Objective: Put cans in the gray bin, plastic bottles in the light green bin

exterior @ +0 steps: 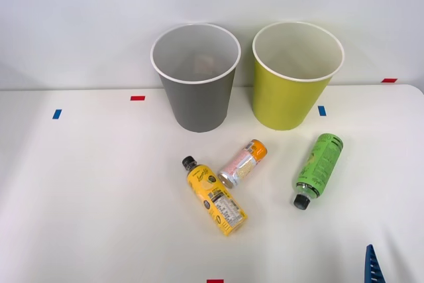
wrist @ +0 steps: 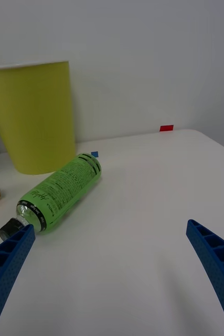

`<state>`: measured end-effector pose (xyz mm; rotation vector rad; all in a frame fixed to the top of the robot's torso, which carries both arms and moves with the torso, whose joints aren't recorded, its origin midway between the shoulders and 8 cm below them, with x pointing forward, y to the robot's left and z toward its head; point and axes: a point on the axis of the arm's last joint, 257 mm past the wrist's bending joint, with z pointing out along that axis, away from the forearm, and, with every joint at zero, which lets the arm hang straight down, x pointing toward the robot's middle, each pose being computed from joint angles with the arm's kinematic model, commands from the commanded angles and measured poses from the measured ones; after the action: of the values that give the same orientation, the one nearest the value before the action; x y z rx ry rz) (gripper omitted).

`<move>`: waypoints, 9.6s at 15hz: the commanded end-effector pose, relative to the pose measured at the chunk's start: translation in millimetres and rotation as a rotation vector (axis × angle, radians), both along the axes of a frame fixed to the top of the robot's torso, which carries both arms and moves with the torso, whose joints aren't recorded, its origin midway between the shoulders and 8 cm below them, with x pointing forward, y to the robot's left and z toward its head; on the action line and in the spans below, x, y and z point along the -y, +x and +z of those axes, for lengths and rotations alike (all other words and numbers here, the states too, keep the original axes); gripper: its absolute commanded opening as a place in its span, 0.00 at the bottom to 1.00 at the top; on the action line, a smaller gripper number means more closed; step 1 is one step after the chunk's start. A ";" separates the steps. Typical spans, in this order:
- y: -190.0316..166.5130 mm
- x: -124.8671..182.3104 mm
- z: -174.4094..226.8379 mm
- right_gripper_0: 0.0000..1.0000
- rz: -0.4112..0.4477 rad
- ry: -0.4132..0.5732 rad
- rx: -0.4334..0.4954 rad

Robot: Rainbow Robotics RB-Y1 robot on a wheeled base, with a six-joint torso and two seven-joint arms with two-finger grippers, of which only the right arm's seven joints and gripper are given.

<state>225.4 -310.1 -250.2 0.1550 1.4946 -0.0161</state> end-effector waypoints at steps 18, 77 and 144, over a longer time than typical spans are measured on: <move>51.8 11.3 10.4 1.00 -0.120 0.212 -0.284; 274.4 -44.6 -36.6 0.00 -0.310 0.580 -0.817; 283.1 -89.4 321.9 1.00 0.335 -0.049 0.448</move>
<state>535.6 -211.6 73.2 -0.1287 1.0725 0.2459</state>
